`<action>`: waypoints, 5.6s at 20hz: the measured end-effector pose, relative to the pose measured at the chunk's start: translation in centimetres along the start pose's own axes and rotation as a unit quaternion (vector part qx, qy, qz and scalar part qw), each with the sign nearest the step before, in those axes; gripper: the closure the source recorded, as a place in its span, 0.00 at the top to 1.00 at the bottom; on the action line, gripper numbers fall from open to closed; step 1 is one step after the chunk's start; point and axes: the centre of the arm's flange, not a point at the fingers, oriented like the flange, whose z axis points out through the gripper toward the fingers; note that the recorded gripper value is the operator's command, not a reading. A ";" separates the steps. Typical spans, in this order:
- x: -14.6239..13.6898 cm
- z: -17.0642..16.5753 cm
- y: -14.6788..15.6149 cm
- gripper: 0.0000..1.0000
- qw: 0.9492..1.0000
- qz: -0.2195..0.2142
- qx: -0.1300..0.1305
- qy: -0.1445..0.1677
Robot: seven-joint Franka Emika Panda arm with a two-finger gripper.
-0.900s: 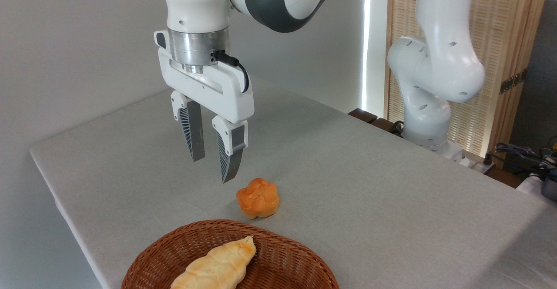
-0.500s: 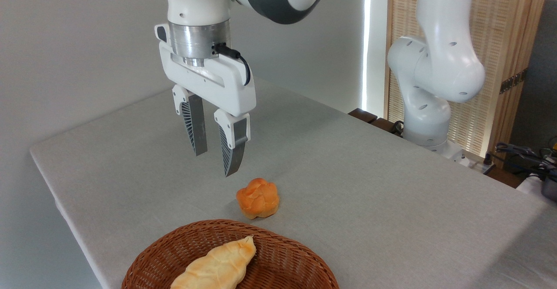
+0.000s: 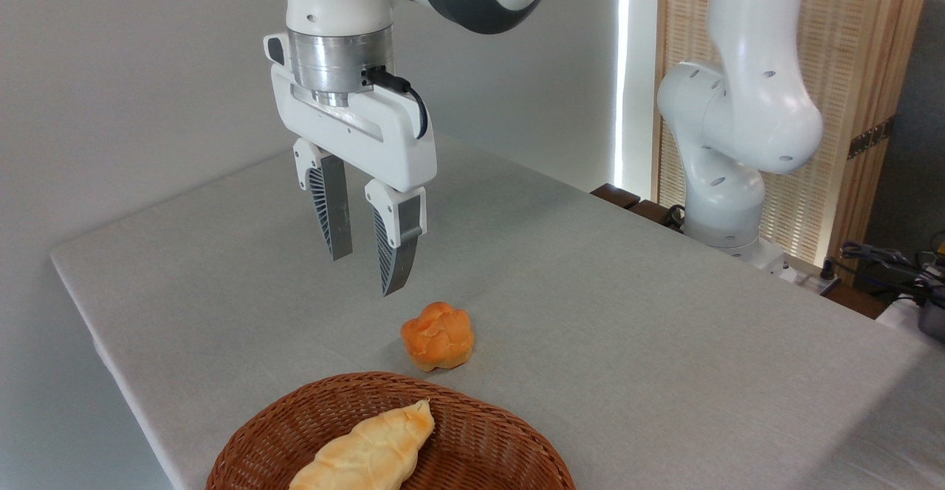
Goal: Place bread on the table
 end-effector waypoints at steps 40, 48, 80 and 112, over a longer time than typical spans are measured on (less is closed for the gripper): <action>-1.6 4.3 -8.7 1.00 0.994 -0.067 0.067 0.049; -3.0 8.3 -11.4 1.00 0.998 0.006 0.067 0.013; -2.0 12.9 -11.1 0.35 0.998 0.023 0.055 -0.014; -2.2 1.8 -8.5 0.37 0.997 0.033 0.055 0.032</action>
